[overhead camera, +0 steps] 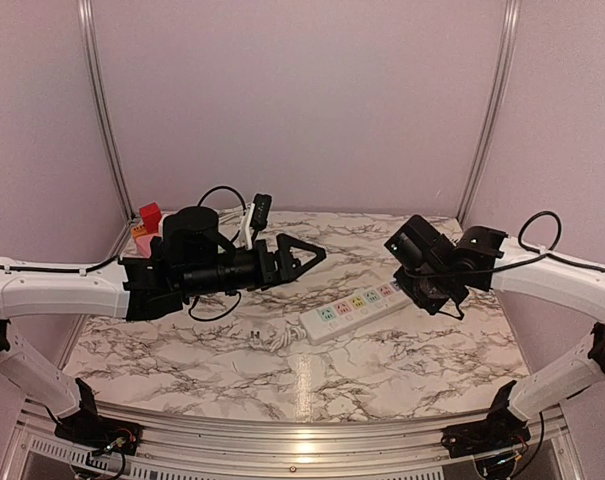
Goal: Insert the plug
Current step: Insert the socket into the socket slot.
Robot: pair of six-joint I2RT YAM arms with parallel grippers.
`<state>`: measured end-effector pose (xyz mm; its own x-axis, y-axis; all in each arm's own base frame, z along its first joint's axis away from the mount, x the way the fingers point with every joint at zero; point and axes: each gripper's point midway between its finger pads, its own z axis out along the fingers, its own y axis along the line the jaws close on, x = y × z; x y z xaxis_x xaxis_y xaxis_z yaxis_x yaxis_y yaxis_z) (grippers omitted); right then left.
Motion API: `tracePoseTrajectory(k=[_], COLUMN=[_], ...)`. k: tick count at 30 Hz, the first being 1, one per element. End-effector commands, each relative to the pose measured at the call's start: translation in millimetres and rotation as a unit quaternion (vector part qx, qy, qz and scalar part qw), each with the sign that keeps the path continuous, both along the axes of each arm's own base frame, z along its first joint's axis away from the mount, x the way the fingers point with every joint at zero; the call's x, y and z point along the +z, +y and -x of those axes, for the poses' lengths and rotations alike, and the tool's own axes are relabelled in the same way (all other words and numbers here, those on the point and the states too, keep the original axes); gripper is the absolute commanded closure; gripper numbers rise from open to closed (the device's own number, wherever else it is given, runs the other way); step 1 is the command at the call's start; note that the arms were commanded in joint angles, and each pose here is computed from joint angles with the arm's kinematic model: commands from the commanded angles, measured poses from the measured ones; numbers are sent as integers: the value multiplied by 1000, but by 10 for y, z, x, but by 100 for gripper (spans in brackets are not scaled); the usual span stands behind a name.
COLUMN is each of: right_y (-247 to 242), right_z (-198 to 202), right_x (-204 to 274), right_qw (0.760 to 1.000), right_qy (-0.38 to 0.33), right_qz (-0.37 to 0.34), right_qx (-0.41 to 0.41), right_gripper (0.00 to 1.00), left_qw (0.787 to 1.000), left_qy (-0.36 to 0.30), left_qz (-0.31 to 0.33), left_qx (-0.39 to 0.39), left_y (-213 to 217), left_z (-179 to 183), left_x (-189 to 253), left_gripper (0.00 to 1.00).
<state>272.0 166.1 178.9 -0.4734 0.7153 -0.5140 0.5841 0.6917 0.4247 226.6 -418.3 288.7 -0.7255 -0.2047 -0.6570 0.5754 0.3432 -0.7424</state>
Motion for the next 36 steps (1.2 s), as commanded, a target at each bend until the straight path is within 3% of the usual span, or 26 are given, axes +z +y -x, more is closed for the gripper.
tracePoseTrajectory(k=[1,11,17,36], right_y=[115,298,279,212], right_z=[-215,-533,-678,-860], right_x=[113,-352,-498,-739], right_qw=[997,984,983,968], right_qy=[3,126,159,211], right_qz=[-77,-98,-77,-134], right_qx=[9,75,52,24], right_gripper=[100,100,100,100], left_qw=[999,977,975,976], left_qy=[11,0,-2,11], left_qz=[-44,-176,-181,-185], left_qx=[26,120,128,117], left_y=[135,511,558,538], left_z=[-157,-489,-501,-487], left_x=[-237,-537,-550,-652], left_gripper=[1,1,1,1])
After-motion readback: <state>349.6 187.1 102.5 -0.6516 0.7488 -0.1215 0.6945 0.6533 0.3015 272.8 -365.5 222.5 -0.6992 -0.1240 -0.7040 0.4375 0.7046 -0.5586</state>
